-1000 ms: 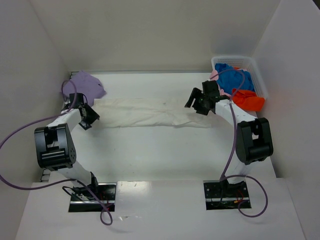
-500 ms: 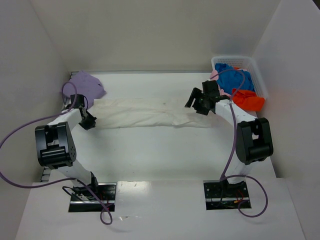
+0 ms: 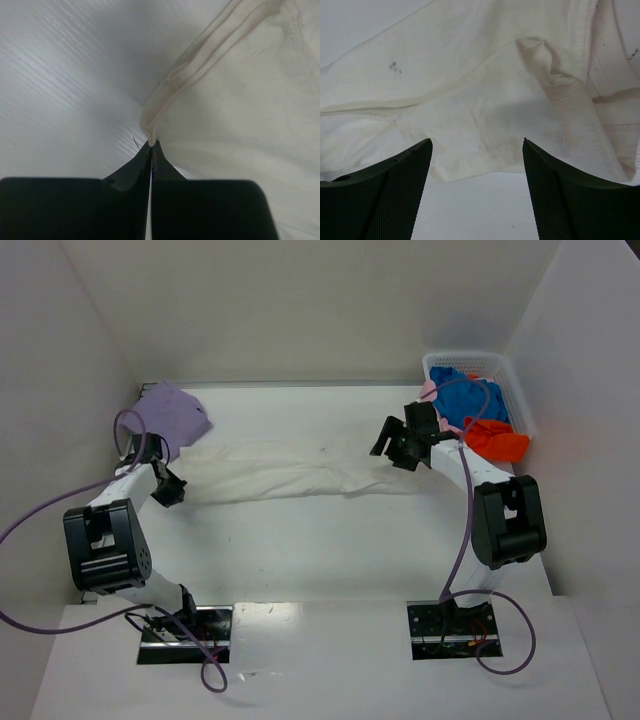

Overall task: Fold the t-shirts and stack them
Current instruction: Fold the other side of the tshirt into a rectangle

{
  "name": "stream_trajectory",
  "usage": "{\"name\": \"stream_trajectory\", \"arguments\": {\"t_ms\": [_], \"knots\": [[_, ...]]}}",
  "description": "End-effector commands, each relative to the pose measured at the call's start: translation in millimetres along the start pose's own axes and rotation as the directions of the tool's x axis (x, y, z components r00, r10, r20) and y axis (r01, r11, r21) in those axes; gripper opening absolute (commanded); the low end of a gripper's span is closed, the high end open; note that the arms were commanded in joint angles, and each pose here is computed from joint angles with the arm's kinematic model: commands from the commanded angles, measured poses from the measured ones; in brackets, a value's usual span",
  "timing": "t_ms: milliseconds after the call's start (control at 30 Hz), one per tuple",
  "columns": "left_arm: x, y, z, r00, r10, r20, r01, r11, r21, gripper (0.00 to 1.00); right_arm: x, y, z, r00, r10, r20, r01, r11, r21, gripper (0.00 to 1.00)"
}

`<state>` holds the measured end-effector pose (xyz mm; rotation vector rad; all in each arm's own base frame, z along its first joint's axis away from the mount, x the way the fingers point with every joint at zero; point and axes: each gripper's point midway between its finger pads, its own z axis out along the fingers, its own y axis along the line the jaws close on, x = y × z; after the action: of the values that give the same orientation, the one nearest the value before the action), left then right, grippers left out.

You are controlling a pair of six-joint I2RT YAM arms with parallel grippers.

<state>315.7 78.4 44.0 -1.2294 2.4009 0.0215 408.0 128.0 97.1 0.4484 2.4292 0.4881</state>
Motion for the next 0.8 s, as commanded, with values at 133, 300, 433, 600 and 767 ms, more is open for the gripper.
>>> {"name": "stream_trajectory", "arguments": {"t_ms": [133,300,433,600,767], "knots": [[-17.5,2.7,-36.6,0.995,0.006,0.101,-0.009,1.0,0.028,0.0,-6.1,3.3,-2.6,0.999,-0.033,0.04,0.034,0.999,-0.018,0.79],[-0.8,7.2,-38.7,0.998,-0.024,0.064,0.021,0.999,0.044,0.0,-6.1,3.3,-2.6,0.999,-0.033,0.04,0.034,0.999,-0.018,0.79],[16.0,12.3,-31.1,0.998,-0.055,0.007,0.055,0.998,0.029,0.0,-8.0,5.0,-5.3,0.998,-0.034,0.048,0.035,0.999,-0.023,0.79],[34.6,21.6,-17.5,0.996,-0.068,-0.063,0.067,0.998,-0.018,0.0,-4.6,2.5,-4.3,0.999,-0.033,0.04,0.034,0.999,-0.018,0.79],[39.6,24.2,-18.9,0.993,-0.103,-0.063,0.102,0.995,-0.021,0.02,-4.6,2.5,-4.3,0.999,-0.033,0.04,0.034,0.999,-0.018,0.79]]}}
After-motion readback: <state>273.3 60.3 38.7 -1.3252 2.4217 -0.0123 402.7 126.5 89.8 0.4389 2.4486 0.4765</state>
